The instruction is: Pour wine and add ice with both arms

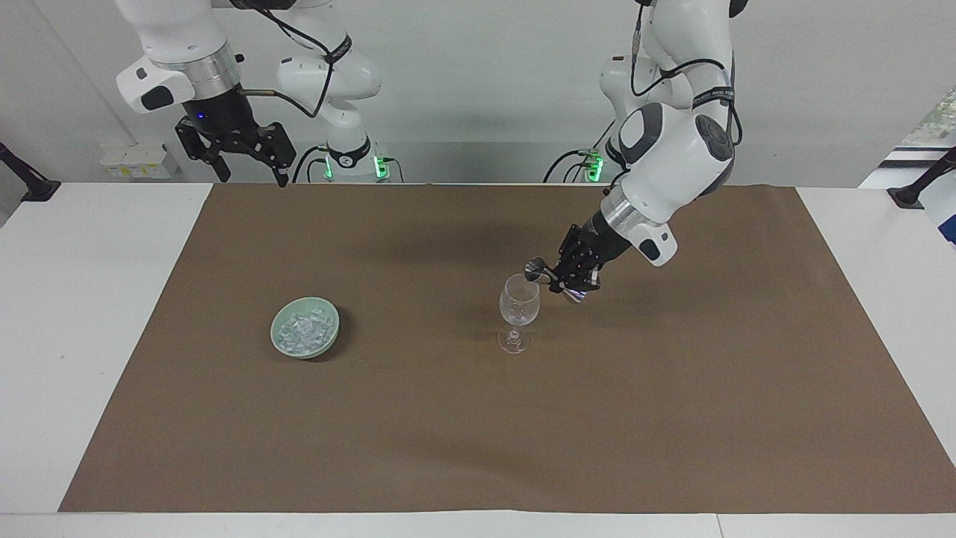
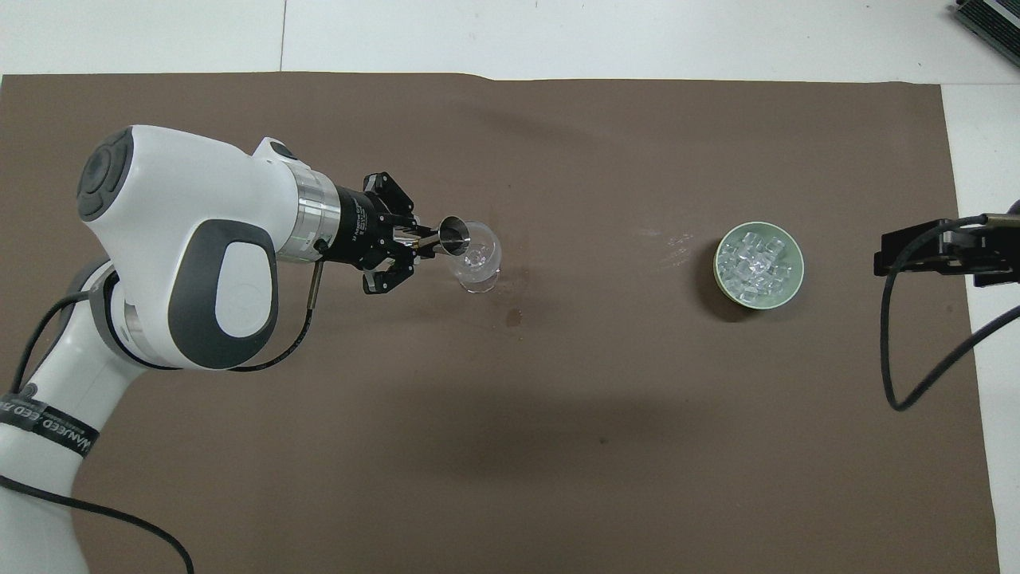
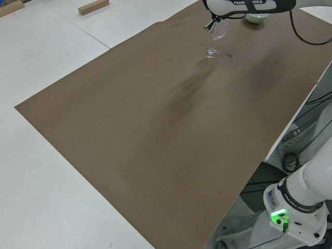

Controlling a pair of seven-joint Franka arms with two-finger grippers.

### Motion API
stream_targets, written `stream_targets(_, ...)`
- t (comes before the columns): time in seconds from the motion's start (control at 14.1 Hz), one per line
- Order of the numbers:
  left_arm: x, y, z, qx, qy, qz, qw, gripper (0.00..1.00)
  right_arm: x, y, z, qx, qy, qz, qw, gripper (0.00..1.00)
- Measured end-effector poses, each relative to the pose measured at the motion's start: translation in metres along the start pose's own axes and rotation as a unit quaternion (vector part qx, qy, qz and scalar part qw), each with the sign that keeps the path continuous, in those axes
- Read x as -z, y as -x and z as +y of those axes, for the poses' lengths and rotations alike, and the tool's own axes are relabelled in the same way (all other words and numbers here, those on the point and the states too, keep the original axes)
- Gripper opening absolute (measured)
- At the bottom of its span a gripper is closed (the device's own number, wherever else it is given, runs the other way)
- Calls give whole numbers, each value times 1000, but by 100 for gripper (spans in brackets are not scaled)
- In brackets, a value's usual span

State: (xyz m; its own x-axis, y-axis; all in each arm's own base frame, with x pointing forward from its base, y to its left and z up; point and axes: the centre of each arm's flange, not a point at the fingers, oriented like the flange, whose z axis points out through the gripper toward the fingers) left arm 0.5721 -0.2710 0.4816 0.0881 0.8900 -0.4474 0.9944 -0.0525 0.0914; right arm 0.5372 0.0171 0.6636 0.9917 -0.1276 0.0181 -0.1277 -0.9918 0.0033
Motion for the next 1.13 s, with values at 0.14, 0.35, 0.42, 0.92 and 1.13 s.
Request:
stream_targets(0.14, 1, 5, -1, 1, 4, 12, 1000, 25, 0, 0, 0, 0, 0, 0, 1000, 100)
stream_targets(0.35, 3, 12, -2, 6, 10, 31, 999, 25, 0, 0, 0, 0, 0, 0, 1000, 100)
stream_targets(0.42, 3, 15, -2, 11, 14, 42, 999, 25, 0, 0, 0, 0, 0, 0, 1000, 100)
stream_targets(0.92, -1, 27, -8, 4, 27, 93, 995, 25, 0, 0, 0, 0, 0, 0, 1000, 100)
stream_targets(1.13, 0, 36, -9, -4, 36, 106, 994, 24, 0, 0, 0, 0, 0, 0, 1000, 100)
